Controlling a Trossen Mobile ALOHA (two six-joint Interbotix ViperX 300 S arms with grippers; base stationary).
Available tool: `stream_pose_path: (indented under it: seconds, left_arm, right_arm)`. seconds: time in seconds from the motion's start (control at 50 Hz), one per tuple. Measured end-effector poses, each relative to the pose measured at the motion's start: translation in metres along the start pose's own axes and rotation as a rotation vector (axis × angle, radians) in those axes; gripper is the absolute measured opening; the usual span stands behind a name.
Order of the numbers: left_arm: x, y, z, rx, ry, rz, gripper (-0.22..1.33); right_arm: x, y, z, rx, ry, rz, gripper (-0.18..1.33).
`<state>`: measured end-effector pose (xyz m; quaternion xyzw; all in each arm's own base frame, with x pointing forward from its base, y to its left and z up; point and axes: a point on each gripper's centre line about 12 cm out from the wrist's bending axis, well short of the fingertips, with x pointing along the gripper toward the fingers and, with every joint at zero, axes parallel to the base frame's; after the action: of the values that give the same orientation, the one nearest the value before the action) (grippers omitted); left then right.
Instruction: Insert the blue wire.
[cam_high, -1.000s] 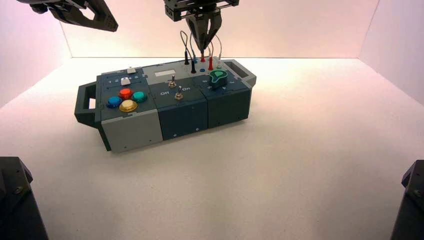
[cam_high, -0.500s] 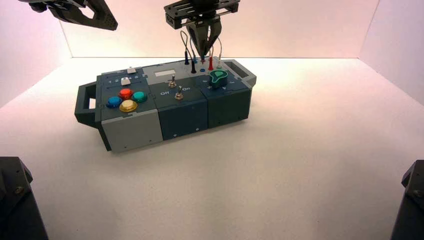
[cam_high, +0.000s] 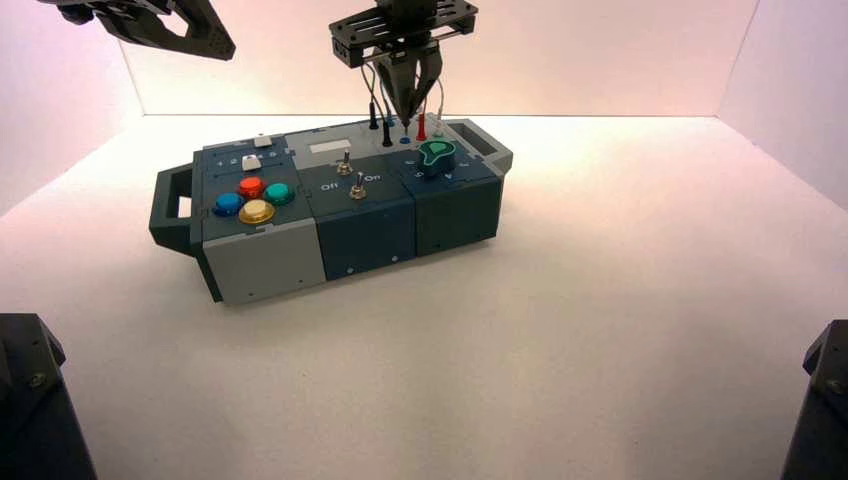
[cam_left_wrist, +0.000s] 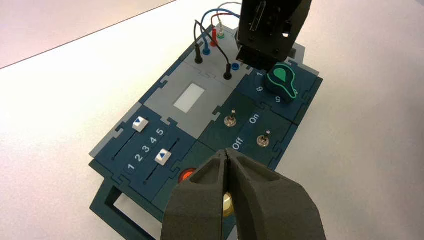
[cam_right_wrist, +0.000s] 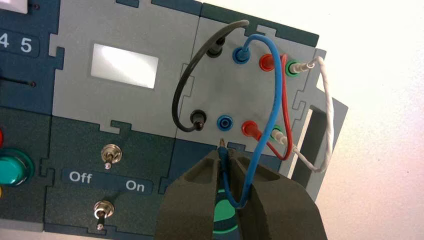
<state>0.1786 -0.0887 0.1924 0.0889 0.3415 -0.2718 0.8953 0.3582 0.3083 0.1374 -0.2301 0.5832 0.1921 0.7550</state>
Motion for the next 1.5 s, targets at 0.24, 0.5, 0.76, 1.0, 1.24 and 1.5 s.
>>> stream_pose_path:
  seconds: [0.24,0.5,0.76,1.0,1.24,1.5]
  left_arm:
    - [0.0,0.0,0.0,0.0,-0.001,0.0,-0.16]
    - [-0.001,0.0,0.0,0.002,-0.004,0.001,-0.16]
    - [-0.001,0.0,0.001,0.002,-0.006,0.001,-0.16]
    - [-0.001,0.0,0.001,0.001,-0.006,0.001,-0.16]
    - [-0.001,0.0,0.001,0.001,-0.006,0.001,-0.16]
    - [-0.001,0.0,0.001,0.001,-0.006,0.001,-0.16]
  right_arm:
    - [0.003,0.0,0.004,-0.005,-0.003,-0.007,0.01]
    - [0.009,0.0,0.004,-0.009,0.006,-0.014,0.01]
    - [0.012,-0.002,0.004,-0.015,0.009,-0.024,0.01]
    - [0.013,-0.001,0.008,-0.015,0.002,-0.025,0.01]
    - [0.015,-0.001,0.01,-0.013,0.005,-0.023,0.01]
    - [0.015,-0.001,0.009,-0.014,0.007,-0.024,0.01]
